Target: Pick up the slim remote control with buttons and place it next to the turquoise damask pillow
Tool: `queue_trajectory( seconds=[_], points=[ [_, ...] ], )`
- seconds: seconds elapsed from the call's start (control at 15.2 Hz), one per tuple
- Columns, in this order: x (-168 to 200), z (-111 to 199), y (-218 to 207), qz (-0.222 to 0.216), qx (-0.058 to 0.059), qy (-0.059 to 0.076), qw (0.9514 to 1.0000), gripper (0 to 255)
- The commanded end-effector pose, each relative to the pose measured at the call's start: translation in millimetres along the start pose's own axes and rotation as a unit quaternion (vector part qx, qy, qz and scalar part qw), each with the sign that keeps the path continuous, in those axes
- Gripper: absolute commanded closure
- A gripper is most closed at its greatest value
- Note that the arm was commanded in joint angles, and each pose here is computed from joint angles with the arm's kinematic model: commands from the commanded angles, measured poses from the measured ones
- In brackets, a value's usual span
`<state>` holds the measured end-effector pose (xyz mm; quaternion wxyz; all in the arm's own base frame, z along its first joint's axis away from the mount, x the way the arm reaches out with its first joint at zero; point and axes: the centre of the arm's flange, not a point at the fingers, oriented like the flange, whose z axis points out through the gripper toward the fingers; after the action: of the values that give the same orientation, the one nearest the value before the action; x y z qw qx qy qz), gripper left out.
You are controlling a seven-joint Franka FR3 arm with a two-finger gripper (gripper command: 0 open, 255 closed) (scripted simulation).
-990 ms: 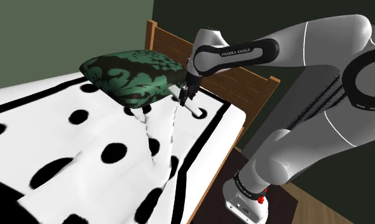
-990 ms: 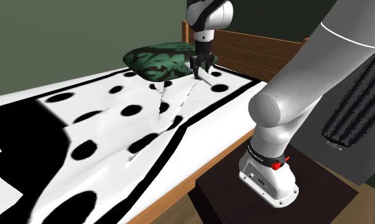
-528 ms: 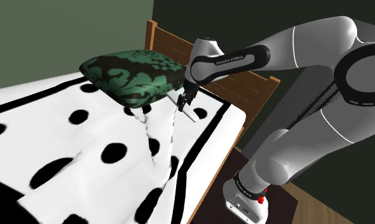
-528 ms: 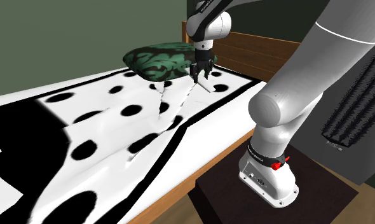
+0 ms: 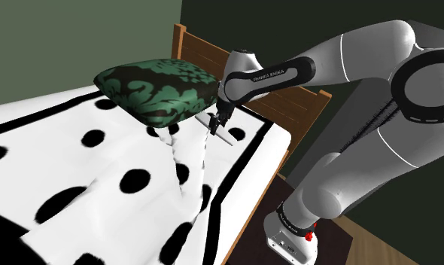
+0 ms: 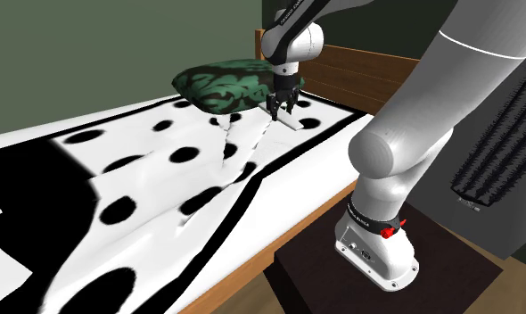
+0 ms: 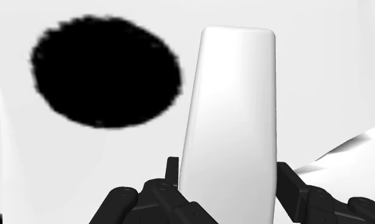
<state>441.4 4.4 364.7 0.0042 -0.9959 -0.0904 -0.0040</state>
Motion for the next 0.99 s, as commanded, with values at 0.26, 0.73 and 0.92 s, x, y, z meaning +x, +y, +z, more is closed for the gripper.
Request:
queue_trajectory(
  seconds=[0.26, 0.73, 0.92],
  points=[
    [0, 0, 0, 0.0, 0.0, 0.0, 1.0, 0],
    [0, -50, 0, 0.0, 0.0, 0.0, 1.0, 0],
    [0, -50, 0, 0.0, 0.0, 0.0, 1.0, 0]
  ],
)
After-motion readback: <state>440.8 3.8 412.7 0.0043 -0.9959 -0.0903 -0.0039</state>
